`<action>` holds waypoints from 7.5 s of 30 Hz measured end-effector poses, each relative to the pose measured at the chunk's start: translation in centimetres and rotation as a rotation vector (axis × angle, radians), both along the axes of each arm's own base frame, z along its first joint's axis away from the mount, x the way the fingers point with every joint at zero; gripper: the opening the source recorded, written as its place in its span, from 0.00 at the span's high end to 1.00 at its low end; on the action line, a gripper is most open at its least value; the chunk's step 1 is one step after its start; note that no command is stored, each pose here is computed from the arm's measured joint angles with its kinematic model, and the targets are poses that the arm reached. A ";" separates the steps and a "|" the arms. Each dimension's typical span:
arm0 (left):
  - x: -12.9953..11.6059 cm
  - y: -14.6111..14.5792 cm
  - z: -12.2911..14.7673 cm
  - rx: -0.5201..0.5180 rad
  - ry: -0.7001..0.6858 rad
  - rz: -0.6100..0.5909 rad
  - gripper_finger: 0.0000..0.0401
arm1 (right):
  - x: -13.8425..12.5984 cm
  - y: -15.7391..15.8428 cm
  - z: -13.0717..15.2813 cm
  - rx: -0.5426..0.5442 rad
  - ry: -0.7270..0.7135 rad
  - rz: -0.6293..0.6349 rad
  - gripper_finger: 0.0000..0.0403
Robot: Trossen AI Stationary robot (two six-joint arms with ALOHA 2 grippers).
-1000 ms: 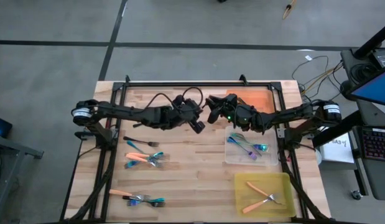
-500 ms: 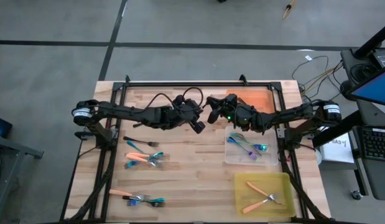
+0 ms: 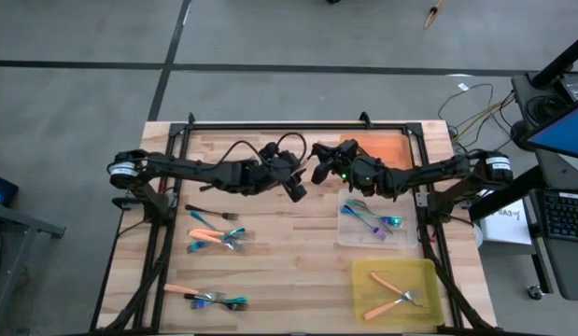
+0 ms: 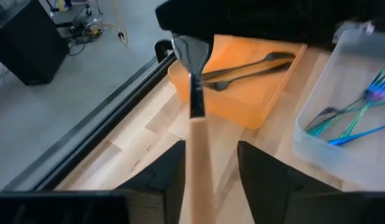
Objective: Sort silverware by color (type)
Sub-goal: Put the orange fork into the yellow bin, then put the black fork into the orange bin
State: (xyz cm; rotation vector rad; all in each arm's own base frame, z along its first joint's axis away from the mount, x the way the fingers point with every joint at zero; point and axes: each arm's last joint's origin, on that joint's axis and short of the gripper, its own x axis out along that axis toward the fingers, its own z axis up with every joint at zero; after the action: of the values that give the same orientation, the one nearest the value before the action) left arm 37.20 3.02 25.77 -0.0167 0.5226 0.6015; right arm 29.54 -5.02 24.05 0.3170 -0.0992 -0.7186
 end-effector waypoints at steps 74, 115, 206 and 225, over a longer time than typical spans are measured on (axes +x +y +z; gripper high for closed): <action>-5.6 0.4 -3.3 -0.095 0.592 0.206 0.61 | -11.0 18.4 -2.2 0.964 1.156 0.871 0.89; -13.0 12.5 -8.1 -0.422 0.745 0.186 0.61 | -4.9 12.6 9.9 0.539 0.629 0.778 0.70; -7.2 18.4 0.0 -0.562 0.211 -0.005 1.00 | -4.4 9.8 7.0 0.233 0.653 0.375 0.70; -0.8 10.7 0.4 -0.373 -0.029 -0.110 1.00 | -0.9 1.0 5.1 0.248 0.257 0.259 0.70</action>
State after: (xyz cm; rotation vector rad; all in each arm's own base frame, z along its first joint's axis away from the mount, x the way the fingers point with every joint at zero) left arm 36.45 13.69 26.16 -0.3473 0.5980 0.3897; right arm 28.60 -4.00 29.13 0.4618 0.2732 -0.5085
